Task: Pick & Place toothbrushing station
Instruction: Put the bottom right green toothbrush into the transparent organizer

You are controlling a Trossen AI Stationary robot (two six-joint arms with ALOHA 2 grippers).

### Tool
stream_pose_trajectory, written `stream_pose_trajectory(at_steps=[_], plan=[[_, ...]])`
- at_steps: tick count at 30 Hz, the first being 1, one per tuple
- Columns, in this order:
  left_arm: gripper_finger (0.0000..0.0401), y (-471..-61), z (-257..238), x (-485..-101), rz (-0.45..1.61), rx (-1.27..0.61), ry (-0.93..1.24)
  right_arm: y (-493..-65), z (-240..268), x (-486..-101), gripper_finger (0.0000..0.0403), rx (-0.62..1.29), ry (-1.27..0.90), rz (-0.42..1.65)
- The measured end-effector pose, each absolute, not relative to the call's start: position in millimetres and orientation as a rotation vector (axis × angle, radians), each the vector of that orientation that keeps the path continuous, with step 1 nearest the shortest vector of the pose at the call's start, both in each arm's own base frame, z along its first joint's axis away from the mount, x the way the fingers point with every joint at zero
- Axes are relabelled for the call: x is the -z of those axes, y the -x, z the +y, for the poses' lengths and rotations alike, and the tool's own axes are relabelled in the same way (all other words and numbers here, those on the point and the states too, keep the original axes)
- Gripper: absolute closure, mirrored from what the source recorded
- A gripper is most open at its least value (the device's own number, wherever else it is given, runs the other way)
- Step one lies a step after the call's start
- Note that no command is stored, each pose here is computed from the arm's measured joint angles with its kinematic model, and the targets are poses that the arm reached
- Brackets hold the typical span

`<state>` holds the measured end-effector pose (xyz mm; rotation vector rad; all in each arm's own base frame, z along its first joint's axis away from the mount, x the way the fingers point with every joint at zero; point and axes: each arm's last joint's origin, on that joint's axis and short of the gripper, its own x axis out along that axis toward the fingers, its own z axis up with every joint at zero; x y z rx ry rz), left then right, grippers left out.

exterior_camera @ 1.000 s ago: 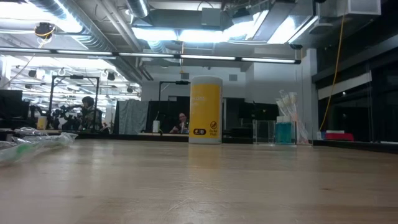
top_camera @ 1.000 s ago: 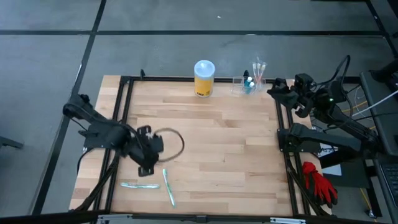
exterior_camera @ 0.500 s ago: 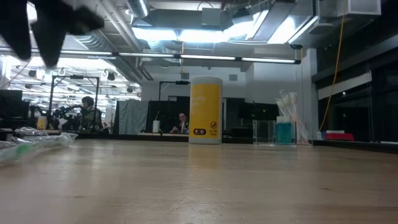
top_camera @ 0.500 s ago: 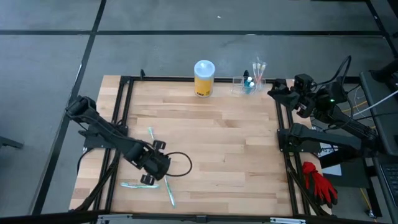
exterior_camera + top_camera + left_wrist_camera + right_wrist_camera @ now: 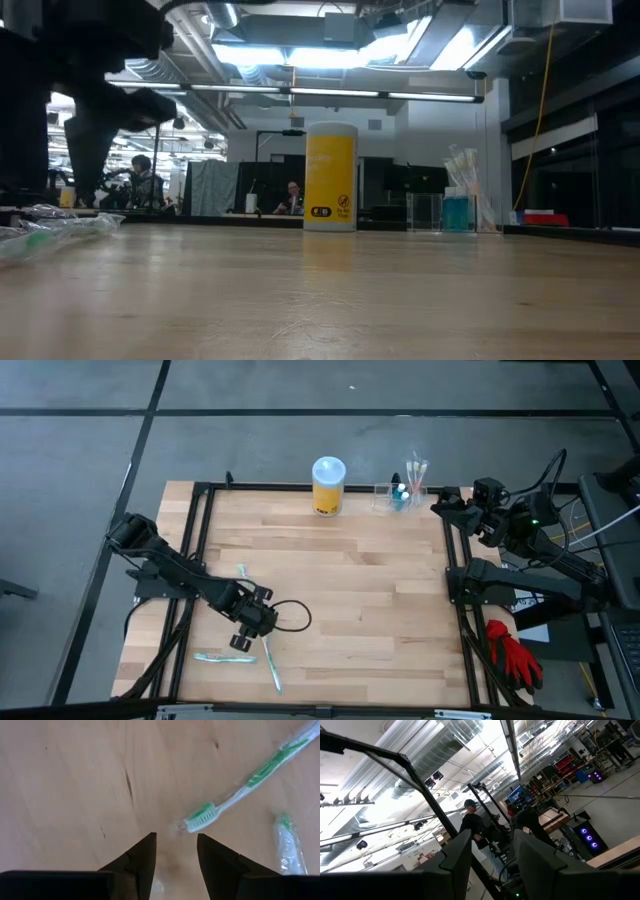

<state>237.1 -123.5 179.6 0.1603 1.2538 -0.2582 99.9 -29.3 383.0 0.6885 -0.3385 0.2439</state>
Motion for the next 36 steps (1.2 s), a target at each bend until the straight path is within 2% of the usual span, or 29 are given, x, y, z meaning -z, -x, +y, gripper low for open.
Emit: stream_pose_trajectory(at_steps=[11, 22, 32, 36], plan=[[0.0264, -239, -118, -171, 1.232, 0.332, -0.104, -100, -29, -383, 0.0252, -0.243, -0.7, -0.339], [0.0264, -242, -118, -172, 1.216, 0.311, -0.042, -100, -29, -383, 0.0252, -0.243, -0.699, -0.339], [0.0264, -255, -103, -150, 1.451, 0.103, 0.563, -100, -29, -383, 0.0252, -0.245, -0.707, -0.338], [0.0264, -263, -98, -151, 1.403, -0.009, 0.739, -100, -29, -383, 0.0252, -0.247, -0.719, -0.337]])
